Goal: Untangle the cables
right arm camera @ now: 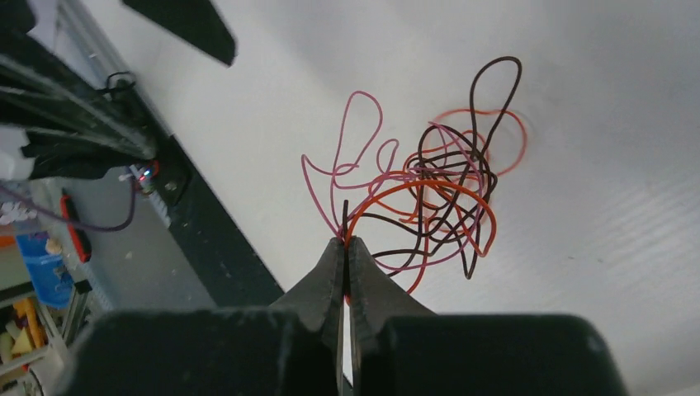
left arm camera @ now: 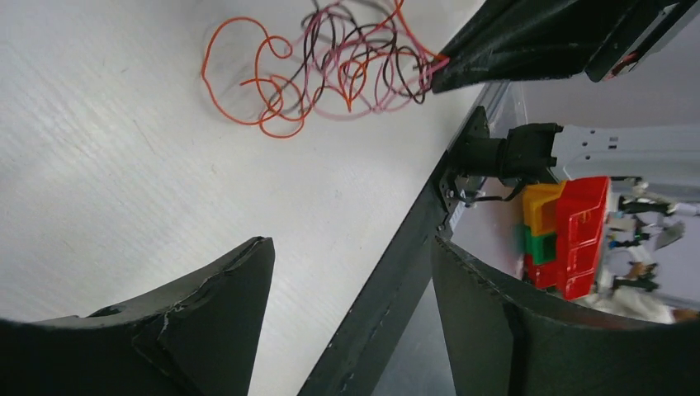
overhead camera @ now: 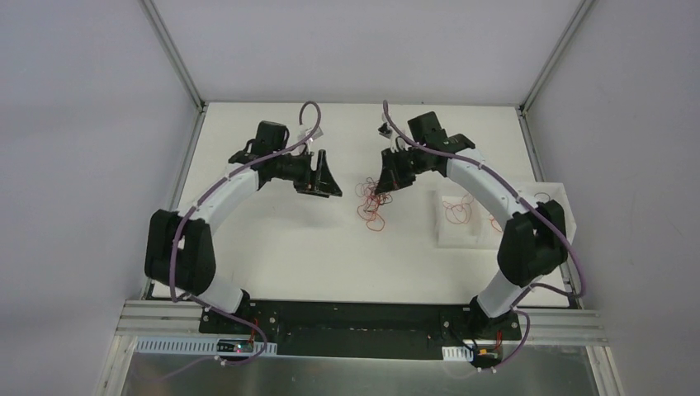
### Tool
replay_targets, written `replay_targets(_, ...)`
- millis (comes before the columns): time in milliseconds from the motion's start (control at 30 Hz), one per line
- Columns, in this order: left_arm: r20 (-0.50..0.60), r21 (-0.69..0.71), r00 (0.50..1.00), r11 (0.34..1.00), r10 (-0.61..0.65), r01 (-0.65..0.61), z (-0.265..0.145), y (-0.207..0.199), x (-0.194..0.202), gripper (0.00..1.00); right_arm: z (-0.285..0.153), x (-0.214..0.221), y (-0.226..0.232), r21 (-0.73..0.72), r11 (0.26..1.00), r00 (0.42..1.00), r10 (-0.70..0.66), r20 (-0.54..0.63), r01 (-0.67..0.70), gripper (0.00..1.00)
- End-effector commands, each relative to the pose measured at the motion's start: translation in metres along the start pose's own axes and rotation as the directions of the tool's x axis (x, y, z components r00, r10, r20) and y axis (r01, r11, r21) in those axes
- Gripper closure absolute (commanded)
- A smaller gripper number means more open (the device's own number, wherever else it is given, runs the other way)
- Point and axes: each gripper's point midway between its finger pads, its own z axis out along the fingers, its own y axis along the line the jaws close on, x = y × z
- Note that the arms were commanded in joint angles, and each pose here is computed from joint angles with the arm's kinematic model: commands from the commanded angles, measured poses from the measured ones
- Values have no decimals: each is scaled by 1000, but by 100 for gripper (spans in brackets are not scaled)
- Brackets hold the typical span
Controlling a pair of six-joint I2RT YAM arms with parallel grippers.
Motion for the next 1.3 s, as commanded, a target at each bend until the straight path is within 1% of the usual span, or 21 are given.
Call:
replay_targets(0, 147, 42, 918, 925, 368, -378, -45, -60, -7, 30, -36, 4, 83, -201, 975, 995, -93, 28, 97, 100)
replay_targets(100, 208, 5, 828, 846, 520, -532, -64, -79, -11, 33, -44, 10, 106, -257, 960, 994, -108, 16, 109, 100)
replay_targets(167, 231, 6, 786, 807, 573, -590, -71, -92, -9, 34, -46, 13, 118, -279, 953, 993, -120, 15, 119, 100)
replay_targets(200, 234, 8, 773, 794, 589, -608, -71, -97, -7, 35, -47, 13, 123, -291, 949, 992, -123, 14, 122, 100)
replay_targets(267, 229, 25, 764, 781, 603, -624, -68, -105, -1, 36, -47, 12, 132, -312, 942, 992, -125, 17, 124, 100)
replay_targets(367, 210, 46, 765, 775, 609, -630, -61, -108, 9, 38, -48, 9, 142, -328, 935, 991, -132, 25, 133, 100)
replay_targets(467, 192, 39, 745, 753, 639, -656, -53, -107, 14, 39, -51, 9, 148, -346, 929, 991, -133, 25, 133, 100)
replay_targets(567, 175, 40, 747, 754, 641, -656, -45, -107, 16, 42, -51, 11, 152, -360, 924, 991, -130, 20, 128, 100)
replay_targets(667, 156, 60, 756, 758, 636, -649, -37, -110, 20, 50, -49, 13, 154, -364, 923, 992, -128, 18, 126, 100)
replay_targets(733, 143, 69, 759, 758, 636, -648, -32, -110, 25, 52, -49, 12, 154, -364, 923, 992, -126, 20, 125, 100)
replay_targets(900, 107, 80, 775, 771, 623, -632, -24, -106, 37, 54, -49, 11, 154, -366, 922, 992, -126, 23, 126, 100)
replay_targets(933, 102, 76, 778, 774, 621, -628, -24, -105, 38, 58, -48, 12, 154, -367, 922, 992, -125, 22, 124, 100)
replay_targets(967, 97, 76, 795, 792, 599, -606, -24, -105, 39, 63, -48, 12, 154, -369, 921, 992, -124, 20, 123, 100)
replay_targets(1067, 103, 53, 803, 802, 588, -594, -27, -107, 35, 94, -47, 13, 153, -370, 921, 993, -121, 14, 118, 100)
replay_targets(1100, 114, 41, 799, 801, 590, -597, -29, -110, 31, 100, -46, 14, 151, -363, 924, 993, -121, 12, 117, 100)
replay_targets(1167, 143, 16, 797, 804, 587, -595, -36, -118, 22, 100, -41, 18, 143, -336, 934, 992, -126, 3, 119, 98)
replay_targets(1267, 200, 33, 801, 813, 565, -581, -50, -142, 5, 100, -25, 27, 123, -275, 954, 991, -130, -25, 119, 93)
